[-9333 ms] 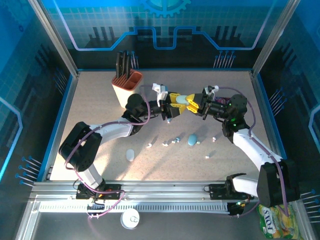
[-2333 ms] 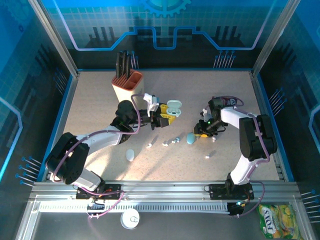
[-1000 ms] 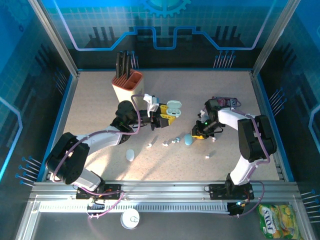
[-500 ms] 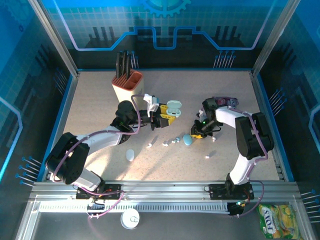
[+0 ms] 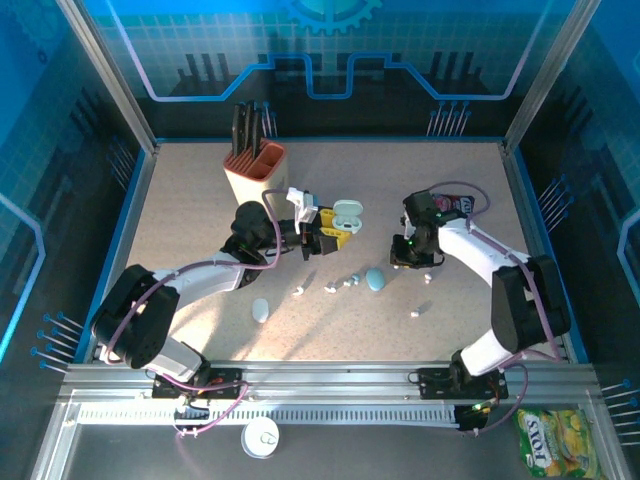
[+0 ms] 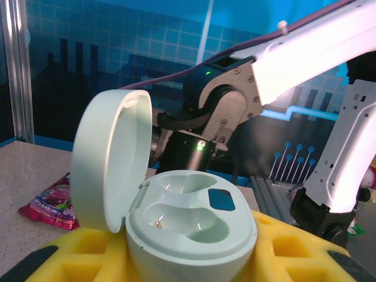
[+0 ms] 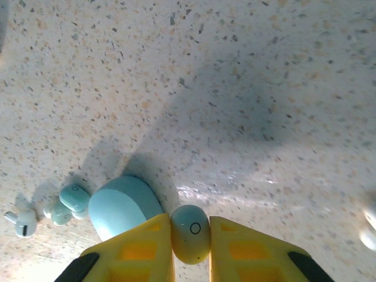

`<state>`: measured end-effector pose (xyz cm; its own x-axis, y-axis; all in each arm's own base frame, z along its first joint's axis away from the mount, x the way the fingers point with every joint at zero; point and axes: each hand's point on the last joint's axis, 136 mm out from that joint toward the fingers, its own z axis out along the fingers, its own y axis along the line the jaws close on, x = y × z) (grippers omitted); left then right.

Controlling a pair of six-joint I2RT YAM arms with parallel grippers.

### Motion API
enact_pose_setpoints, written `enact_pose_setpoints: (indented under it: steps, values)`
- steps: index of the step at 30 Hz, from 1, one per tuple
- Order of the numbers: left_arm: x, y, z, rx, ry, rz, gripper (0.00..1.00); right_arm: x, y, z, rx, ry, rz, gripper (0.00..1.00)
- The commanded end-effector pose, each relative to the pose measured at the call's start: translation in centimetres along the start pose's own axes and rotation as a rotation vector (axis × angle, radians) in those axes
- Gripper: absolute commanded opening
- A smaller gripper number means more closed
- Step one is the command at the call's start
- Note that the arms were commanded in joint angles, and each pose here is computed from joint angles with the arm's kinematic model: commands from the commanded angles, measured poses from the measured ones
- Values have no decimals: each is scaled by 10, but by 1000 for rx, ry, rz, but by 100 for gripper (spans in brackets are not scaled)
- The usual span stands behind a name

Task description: Insert wireless bluetooth earbuds into charging case

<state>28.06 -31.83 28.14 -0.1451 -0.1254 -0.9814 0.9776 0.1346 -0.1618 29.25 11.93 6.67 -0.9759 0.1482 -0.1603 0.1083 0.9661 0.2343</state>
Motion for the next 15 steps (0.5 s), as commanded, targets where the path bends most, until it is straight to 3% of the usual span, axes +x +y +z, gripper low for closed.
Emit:
enact_pose_setpoints:
  steps: [1,15]
  values:
    - [3,9,-2,-35,-16,50,35,-3,-13,-21,158,-55,15,19]
    - [17,28,-1,-99,-9,42,35,-10,-5,-42,234,-118,-25,18]
